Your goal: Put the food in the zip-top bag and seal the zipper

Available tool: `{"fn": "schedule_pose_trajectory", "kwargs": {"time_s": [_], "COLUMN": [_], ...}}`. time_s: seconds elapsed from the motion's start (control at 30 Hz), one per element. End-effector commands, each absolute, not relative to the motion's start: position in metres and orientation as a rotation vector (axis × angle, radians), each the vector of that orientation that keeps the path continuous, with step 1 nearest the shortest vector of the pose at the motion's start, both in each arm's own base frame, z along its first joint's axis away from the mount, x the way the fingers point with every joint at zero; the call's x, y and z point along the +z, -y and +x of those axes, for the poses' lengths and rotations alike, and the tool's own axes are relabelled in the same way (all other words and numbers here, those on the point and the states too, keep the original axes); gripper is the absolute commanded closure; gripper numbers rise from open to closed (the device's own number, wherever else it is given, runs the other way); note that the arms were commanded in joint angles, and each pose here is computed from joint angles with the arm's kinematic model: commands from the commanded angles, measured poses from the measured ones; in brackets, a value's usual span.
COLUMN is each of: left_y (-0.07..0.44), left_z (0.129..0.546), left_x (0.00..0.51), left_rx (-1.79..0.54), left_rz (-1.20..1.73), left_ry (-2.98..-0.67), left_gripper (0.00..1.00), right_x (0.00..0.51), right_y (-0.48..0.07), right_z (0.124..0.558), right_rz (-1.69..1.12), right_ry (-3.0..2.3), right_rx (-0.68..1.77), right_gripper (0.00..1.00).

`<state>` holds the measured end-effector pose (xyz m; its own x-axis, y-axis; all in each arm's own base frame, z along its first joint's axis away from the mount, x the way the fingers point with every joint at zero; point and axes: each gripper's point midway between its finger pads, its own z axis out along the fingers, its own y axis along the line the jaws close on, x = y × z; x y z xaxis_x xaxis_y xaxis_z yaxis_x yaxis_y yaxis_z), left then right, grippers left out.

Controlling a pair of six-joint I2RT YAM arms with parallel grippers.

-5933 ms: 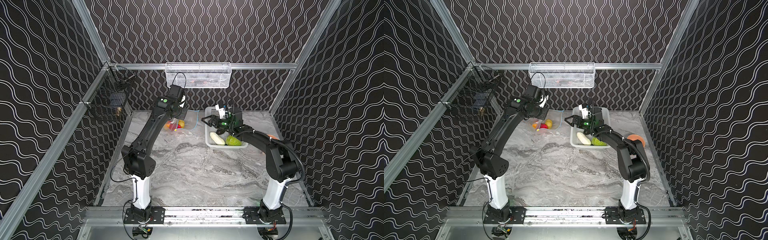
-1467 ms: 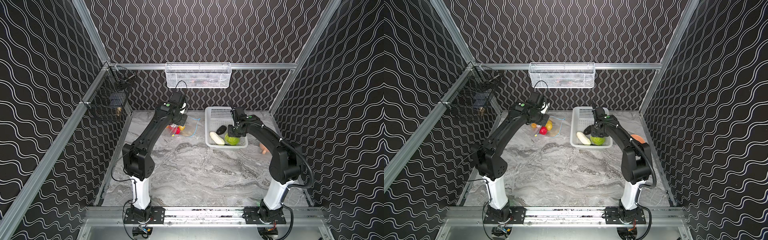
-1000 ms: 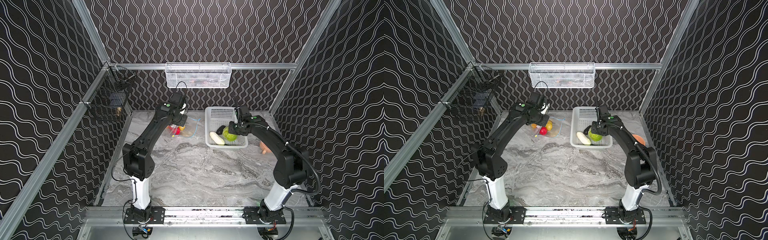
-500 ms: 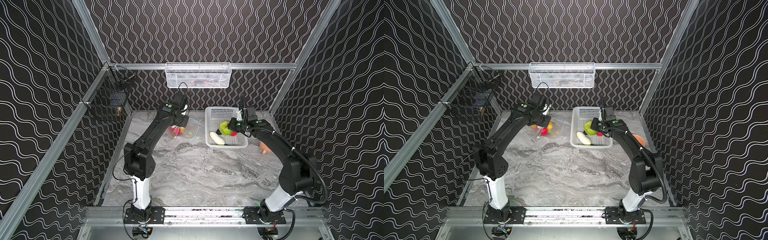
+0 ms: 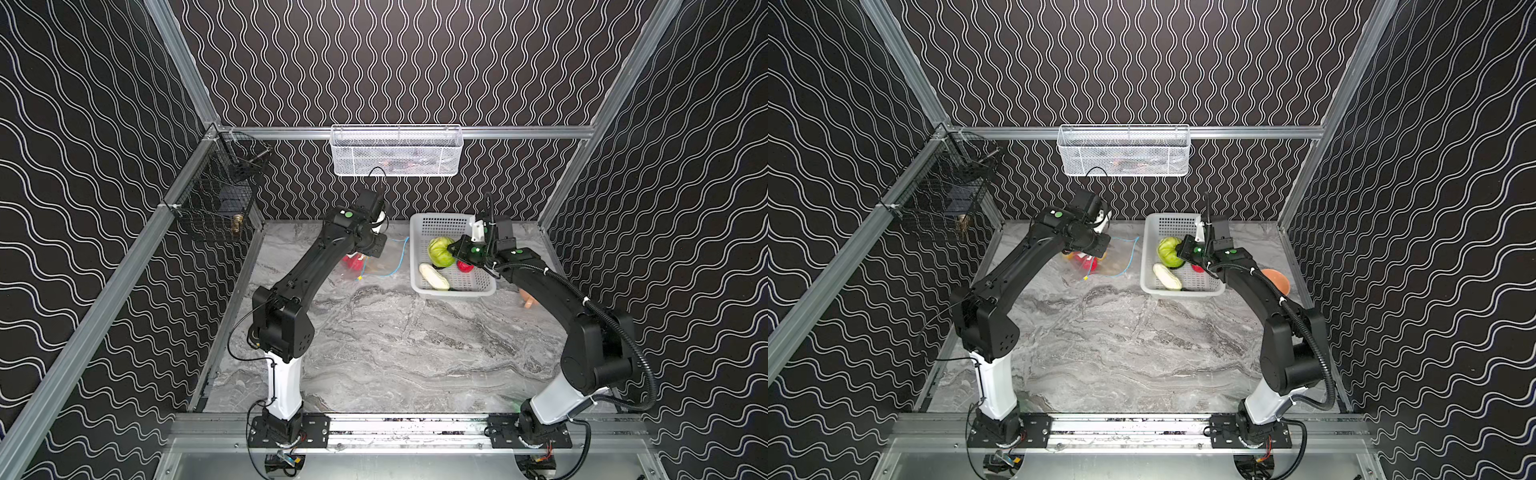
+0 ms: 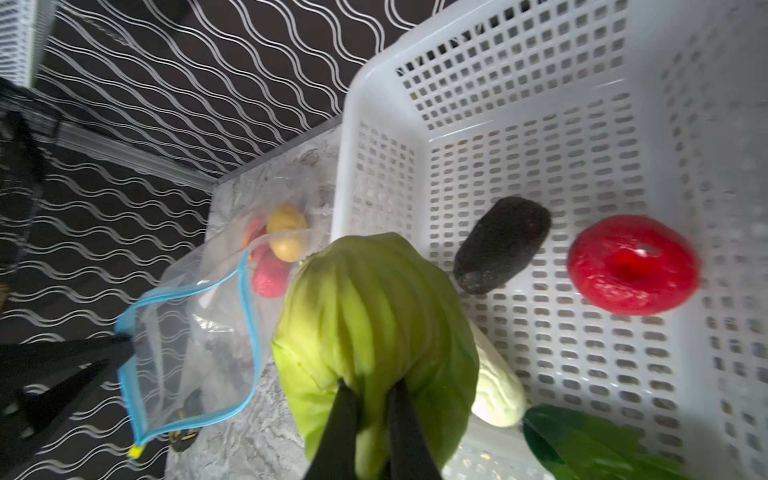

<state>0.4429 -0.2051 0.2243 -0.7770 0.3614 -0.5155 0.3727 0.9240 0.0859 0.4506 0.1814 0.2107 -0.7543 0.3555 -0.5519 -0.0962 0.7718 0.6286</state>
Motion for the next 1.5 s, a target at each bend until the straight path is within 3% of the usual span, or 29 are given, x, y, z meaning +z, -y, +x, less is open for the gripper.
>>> {"fn": "schedule_pose_trajectory", "kwargs": {"time_s": [0.0, 0.47, 1.47], "left_y": [0.210, 0.227, 0.249], "left_z": [0.443, 0.439, 0.434], "left_x": [0.226, 0.229, 0.252], "left_rx": [-0.040, 0.007, 0.054], "left_rz": [0.527, 0.597, 0.679], "left_ry": [-2.540, -2.513, -2.442], "left_gripper": [1.00, 1.00, 1.00], "right_x": [0.236, 0.267, 0.297], "right_y": [-0.193, -0.209, -0.247], "right_z": [0.455, 0.449, 0.417], "right_rz": [0.159, 0.128, 0.011], "right_ry": [-2.174, -2.041, -1.979], "right_rx": [0.967, 1.163, 1.297], "right_gripper": [1.00, 1.00, 1.00]}}
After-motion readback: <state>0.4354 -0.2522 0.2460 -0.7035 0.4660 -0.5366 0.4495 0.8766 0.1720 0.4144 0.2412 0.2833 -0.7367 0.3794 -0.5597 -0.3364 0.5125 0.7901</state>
